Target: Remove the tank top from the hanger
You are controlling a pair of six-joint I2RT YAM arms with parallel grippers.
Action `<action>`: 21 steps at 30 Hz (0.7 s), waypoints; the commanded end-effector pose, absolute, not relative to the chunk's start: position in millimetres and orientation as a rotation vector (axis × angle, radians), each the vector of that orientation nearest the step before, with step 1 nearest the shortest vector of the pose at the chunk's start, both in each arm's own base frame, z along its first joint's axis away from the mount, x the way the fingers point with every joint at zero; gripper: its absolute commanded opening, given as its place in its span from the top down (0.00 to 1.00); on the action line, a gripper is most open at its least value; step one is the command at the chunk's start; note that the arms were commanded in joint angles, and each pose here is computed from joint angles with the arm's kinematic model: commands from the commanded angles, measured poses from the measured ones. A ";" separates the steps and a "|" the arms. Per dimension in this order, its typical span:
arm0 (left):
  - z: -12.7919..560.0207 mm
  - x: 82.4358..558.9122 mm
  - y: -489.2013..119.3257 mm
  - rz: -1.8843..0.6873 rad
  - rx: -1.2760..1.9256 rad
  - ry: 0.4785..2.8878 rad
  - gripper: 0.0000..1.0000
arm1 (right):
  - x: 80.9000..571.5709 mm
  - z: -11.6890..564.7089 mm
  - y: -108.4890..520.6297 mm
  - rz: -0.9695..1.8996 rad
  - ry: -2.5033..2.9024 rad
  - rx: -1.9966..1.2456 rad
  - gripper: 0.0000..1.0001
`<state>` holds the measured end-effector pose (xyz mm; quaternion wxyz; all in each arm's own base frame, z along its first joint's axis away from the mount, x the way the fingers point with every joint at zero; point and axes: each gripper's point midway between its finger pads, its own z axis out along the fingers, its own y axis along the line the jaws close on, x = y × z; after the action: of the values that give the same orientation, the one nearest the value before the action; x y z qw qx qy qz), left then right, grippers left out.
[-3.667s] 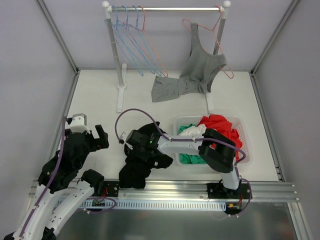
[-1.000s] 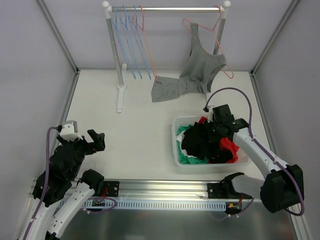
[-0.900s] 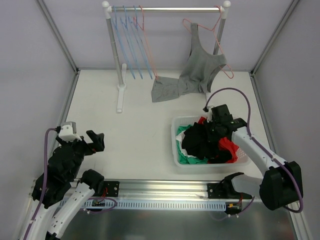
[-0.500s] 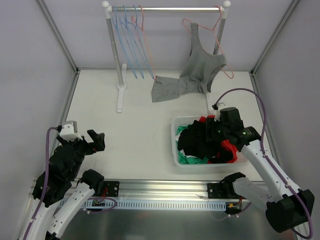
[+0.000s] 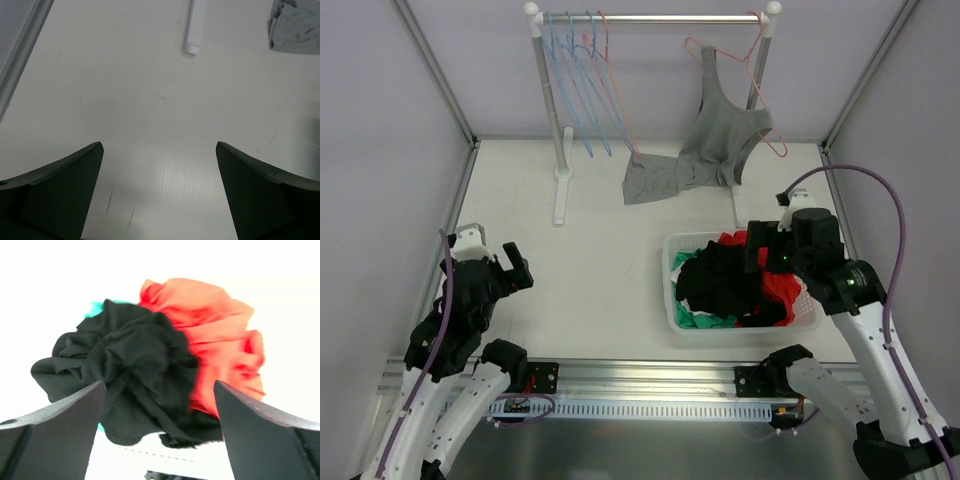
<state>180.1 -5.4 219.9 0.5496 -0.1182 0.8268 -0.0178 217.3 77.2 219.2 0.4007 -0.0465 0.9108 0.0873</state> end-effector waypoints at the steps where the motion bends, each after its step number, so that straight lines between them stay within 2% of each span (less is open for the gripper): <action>1: 221.2 189.8 0.7 -0.009 -0.325 1.981 0.01 | 204.6 253.3 33.2 -0.012 2.233 -0.067 0.02; 7: 222.8 190.2 15.4 0.037 -0.384 1.977 0.01 | 172.9 297.3 -17.6 -0.215 2.075 0.050 0.00; 14: 240.4 176.2 20.8 0.029 -0.362 1.870 0.01 | 133.7 300.0 -29.9 -0.192 2.050 0.050 0.00; 21: 241.6 171.0 21.3 0.006 -0.374 1.822 0.01 | 130.8 287.3 -45.3 -0.287 2.021 0.067 0.00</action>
<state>167.3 21.2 236.4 0.5883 -0.1650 0.7916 0.0019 131.3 -32.8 291.4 0.5268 0.0218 0.8457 -0.0825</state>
